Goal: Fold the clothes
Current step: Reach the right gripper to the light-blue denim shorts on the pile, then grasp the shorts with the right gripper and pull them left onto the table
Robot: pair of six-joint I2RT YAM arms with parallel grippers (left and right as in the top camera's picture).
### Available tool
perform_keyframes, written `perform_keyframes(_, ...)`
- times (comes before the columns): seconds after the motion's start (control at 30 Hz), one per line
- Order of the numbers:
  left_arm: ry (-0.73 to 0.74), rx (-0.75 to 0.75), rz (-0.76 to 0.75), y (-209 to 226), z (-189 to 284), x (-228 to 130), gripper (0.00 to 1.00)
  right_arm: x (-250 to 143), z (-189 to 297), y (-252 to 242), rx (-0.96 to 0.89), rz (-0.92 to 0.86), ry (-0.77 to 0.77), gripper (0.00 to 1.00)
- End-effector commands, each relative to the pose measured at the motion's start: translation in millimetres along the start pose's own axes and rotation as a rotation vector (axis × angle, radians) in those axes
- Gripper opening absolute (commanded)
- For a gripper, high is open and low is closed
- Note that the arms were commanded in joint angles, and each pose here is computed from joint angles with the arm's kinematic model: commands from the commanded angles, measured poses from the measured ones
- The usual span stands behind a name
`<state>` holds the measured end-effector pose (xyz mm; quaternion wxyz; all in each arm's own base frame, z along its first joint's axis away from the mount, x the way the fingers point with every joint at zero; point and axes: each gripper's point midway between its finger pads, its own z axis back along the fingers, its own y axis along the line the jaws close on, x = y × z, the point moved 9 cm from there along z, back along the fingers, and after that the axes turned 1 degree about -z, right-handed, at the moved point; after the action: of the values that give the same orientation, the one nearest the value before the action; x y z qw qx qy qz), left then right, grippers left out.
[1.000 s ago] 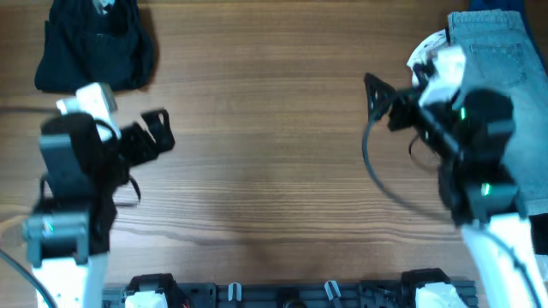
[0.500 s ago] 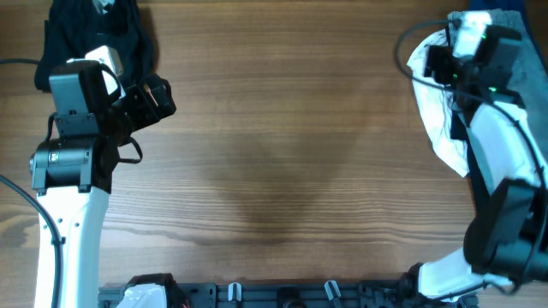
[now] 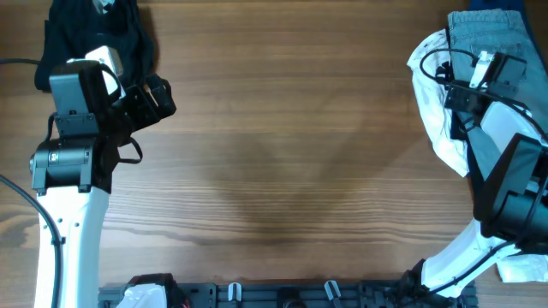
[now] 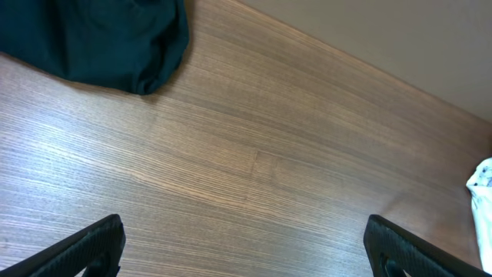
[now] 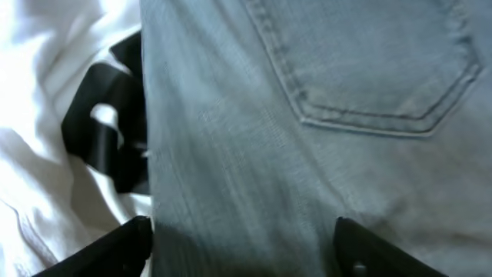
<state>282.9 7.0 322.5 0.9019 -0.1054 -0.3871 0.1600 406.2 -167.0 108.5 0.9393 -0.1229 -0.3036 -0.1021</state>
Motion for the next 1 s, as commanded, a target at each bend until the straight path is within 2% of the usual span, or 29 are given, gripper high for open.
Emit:
perform_keyframes(0.0,-0.009,-0.014,0.012,-0.9,1.7,4.6,1.0,2.0,-3.9,5.8,0.079,0.002,-0.01,0.81)
perform_keyframes(0.03,-0.008,-0.014,0.012,-0.9,1.7,4.5,1.0,0.5,-4.3,5.6,0.075,0.003,-0.001,0.74)
perform_keyframes(0.07,-0.008,-0.014,0.012,-0.9,1.7,4.4,1.0,-1.5,-4.9,3.0,0.048,-0.001,0.013,0.59)
perform_keyframes(0.1,-0.008,-0.014,0.012,-0.9,1.7,4.4,1.0,-2.2,-5.0,1.1,0.024,-0.015,0.02,0.5)
perform_keyframes(0.17,-0.008,-0.014,0.012,-0.9,1.7,4.5,1.0,-3.1,-4.3,-3.3,-0.03,-0.051,0.031,0.17)
perform_keyframes(0.2,-0.008,-0.014,0.012,-0.9,1.7,4.5,1.0,-2.3,-2.3,-3.6,-0.031,-0.054,0.03,0.07)
perform_keyframes(0.27,-0.009,-0.013,0.012,-0.8,1.7,4.6,0.93,10.0,16.9,-4.6,-0.028,-0.132,-0.014,0.04)
perform_keyframes(0.33,-0.01,-0.014,0.011,-0.9,1.8,4.8,0.92,29.6,46.5,5.7,0.065,-0.11,-0.098,0.04)
perform_keyframes(0.37,-0.012,-0.014,0.011,-1.0,1.8,5.0,0.92,44.3,77.0,21.2,0.138,-0.082,-0.162,0.04)
perform_keyframes(0.47,-0.011,-0.01,0.012,-0.4,1.8,4.9,0.92,53.1,144.9,99.0,0.315,0.076,-0.213,0.04)
perform_keyframes(0.57,0.005,-0.004,0.01,0.5,1.7,2.4,0.96,22.2,164.3,185.8,0.465,0.258,-0.105,0.04)
perform_keyframes(0.63,0.014,0.012,0.008,2.1,1.7,0.7,0.99,-10.5,169.6,247.5,0.555,0.407,-0.028,0.08)
perform_keyframes(0.7,0.017,0.025,0.009,3.4,1.7,-0.2,1.0,-35.5,171.6,285.1,0.608,0.502,0.019,0.29)
perform_keyframes(0.77,0.017,0.028,0.009,3.7,1.7,-0.1,1.0,-49.3,179.1,306.0,0.653,0.555,0.031,0.66)
perform_keyframes(0.8,0.016,0.028,0.009,3.6,1.7,-0.1,1.0,-44.1,187.0,308.5,0.665,0.545,0.004,0.8)
perform_keyframes(0.87,0.017,0.028,0.009,3.7,1.7,-0.1,1.0,-13.4,200.5,298.0,0.663,0.489,-0.078,0.89)
perform_keyframes(0.97,0.017,0.028,0.01,3.6,1.7,-0.1,1.0,42.8,192.7,256.7,0.596,0.38,-0.222,0.87)
